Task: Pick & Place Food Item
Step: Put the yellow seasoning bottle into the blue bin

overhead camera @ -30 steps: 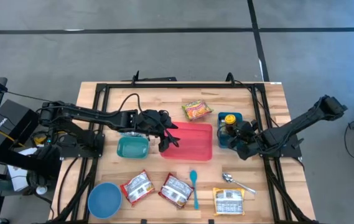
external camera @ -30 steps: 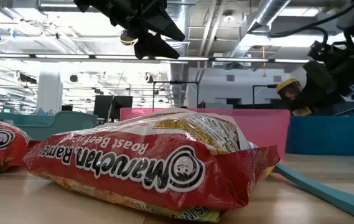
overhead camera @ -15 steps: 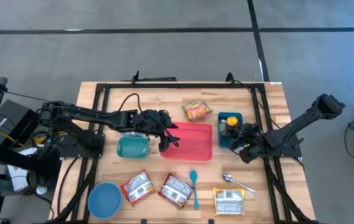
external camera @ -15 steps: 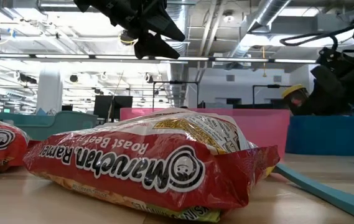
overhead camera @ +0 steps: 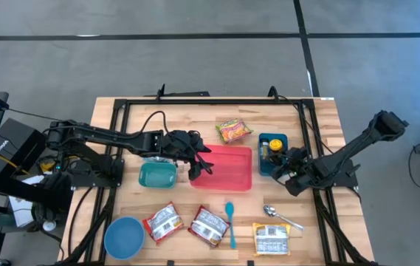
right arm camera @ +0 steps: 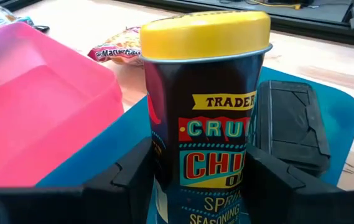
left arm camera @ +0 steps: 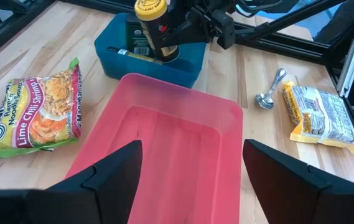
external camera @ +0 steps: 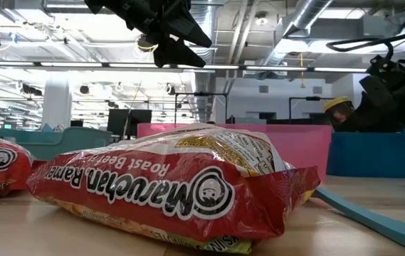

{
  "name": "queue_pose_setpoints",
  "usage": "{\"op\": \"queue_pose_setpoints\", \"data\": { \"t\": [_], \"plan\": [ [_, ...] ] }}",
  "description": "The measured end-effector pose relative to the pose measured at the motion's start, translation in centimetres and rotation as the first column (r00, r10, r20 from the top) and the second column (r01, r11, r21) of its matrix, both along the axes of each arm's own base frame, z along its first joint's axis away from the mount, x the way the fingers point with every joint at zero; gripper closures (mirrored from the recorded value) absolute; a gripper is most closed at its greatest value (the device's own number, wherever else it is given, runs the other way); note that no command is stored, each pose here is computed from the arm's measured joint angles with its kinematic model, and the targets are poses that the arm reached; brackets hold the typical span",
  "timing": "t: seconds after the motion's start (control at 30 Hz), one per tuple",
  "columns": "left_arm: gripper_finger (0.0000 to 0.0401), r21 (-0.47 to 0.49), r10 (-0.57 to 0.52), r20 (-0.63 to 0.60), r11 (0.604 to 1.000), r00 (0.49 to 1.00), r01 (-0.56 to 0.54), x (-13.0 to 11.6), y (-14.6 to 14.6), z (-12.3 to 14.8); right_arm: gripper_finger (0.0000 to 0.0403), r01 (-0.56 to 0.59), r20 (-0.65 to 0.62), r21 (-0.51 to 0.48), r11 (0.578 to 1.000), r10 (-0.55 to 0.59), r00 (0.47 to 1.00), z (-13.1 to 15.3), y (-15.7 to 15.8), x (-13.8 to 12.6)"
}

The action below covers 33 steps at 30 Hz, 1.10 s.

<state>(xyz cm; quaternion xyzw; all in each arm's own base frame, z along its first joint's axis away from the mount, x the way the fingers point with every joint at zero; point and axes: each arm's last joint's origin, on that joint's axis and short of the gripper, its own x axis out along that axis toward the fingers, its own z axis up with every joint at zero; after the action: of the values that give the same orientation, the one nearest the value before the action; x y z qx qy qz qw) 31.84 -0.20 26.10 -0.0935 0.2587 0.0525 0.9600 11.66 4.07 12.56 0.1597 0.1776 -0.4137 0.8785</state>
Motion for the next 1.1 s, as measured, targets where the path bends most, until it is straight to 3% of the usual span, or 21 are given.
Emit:
{"op": "queue_pose_setpoints", "data": {
  "t": [0.33, 0.73, 1.1],
  "plan": [
    [0.0127, 0.000, 0.000, 0.000, 1.000, 1.000, 0.000, 0.00, 0.00, 0.00, 0.0213, -0.021, -0.033, -0.039, 0.999, 0.020, 0.999, 0.02, -0.02, 0.00],
    [0.0127, 0.000, 0.000, 0.000, 1.000, 1.000, 0.000, 0.00, 0.00, 0.00, 0.0179, -0.027, -0.044, -0.029, 0.999, 0.025, 0.999, -0.02, -0.01, -0.02],
    [0.0127, 0.000, 0.000, 0.000, 1.000, 1.000, 0.000, 0.00, 0.01, 0.00, 0.0174, -0.026, -0.042, -0.028, 0.999, 0.025, 0.999, -0.01, -0.01, -0.01]
  ]
}}
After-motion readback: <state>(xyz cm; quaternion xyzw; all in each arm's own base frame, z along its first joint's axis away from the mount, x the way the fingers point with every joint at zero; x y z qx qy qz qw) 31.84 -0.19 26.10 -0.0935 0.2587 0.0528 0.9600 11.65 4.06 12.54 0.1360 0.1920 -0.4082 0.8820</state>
